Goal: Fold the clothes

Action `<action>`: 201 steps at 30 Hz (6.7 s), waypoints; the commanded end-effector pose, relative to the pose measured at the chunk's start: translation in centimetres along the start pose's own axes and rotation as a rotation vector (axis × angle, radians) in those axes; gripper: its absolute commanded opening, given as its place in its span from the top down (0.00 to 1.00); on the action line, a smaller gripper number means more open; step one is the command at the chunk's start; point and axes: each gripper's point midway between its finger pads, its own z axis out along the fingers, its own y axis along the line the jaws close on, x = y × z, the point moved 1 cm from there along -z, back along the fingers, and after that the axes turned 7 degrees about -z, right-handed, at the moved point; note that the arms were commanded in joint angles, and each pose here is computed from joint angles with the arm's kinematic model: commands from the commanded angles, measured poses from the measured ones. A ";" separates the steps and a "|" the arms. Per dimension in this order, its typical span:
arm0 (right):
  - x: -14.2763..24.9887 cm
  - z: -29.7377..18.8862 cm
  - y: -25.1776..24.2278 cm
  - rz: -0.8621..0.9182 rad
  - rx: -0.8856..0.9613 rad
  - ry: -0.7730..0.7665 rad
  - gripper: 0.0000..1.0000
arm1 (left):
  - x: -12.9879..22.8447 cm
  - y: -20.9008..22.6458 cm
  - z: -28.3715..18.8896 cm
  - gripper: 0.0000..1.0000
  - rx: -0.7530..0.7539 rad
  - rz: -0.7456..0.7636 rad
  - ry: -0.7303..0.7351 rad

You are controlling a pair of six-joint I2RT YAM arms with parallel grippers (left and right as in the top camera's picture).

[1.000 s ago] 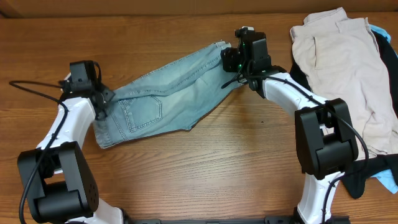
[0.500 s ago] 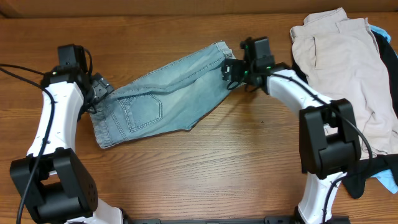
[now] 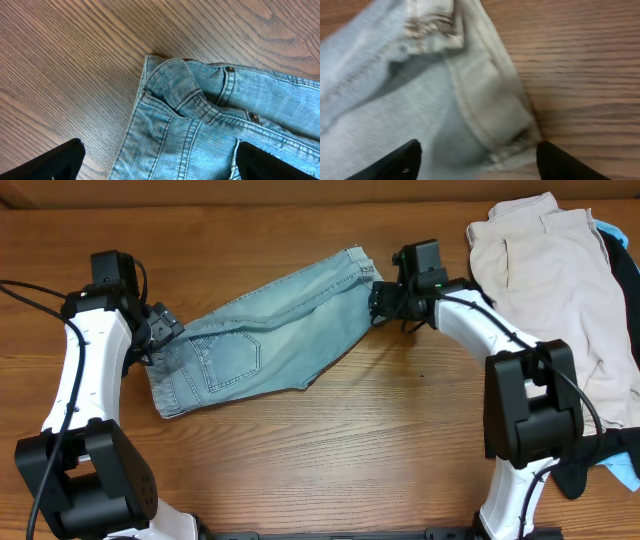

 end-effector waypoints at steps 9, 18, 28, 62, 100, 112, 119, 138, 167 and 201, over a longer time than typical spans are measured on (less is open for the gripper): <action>-0.5 1.3 -1.2 0.029 0.175 -0.050 0.40 | -0.4 -0.2 -0.7 0.00 0.015 0.012 -0.003; 0.3 2.2 -1.7 0.028 0.189 -0.047 0.59 | -0.2 -0.3 -0.7 0.00 0.024 0.013 0.005; 1.9 3.5 -2.8 0.029 0.233 0.005 0.80 | 0.6 0.3 -0.7 0.00 -0.003 0.020 0.042; 8.0 -9.7 2.7 -0.046 -0.015 0.451 0.62 | 1.9 0.9 -0.8 0.00 -0.030 0.062 0.093; -2.4 0.7 8.0 -0.216 0.037 -0.104 0.65 | 1.7 -0.1 -0.8 0.00 -0.006 0.083 0.068; -6.5 -13.8 7.7 -0.211 0.021 -0.050 0.23 | 4.0 0.2 -1.8 0.00 0.032 0.319 0.190; -2.3 -17.0 3.4 -0.149 0.091 0.142 0.09 | 6.0 -0.4 -1.5 0.00 0.109 0.436 0.269; 8.5 -6.1 -6.3 0.061 0.072 0.288 0.28 | 5.4 -2.5 0.3 0.00 0.235 0.499 0.203; 9.7 -3.7 -7.1 0.052 0.084 0.255 0.90 | 8.1 -3.8 3.3 0.11 0.385 0.597 0.227; 10.3 -3.9 -7.0 0.058 0.078 0.283 0.89 | 7.7 -2.4 10.1 0.96 0.208 0.418 0.228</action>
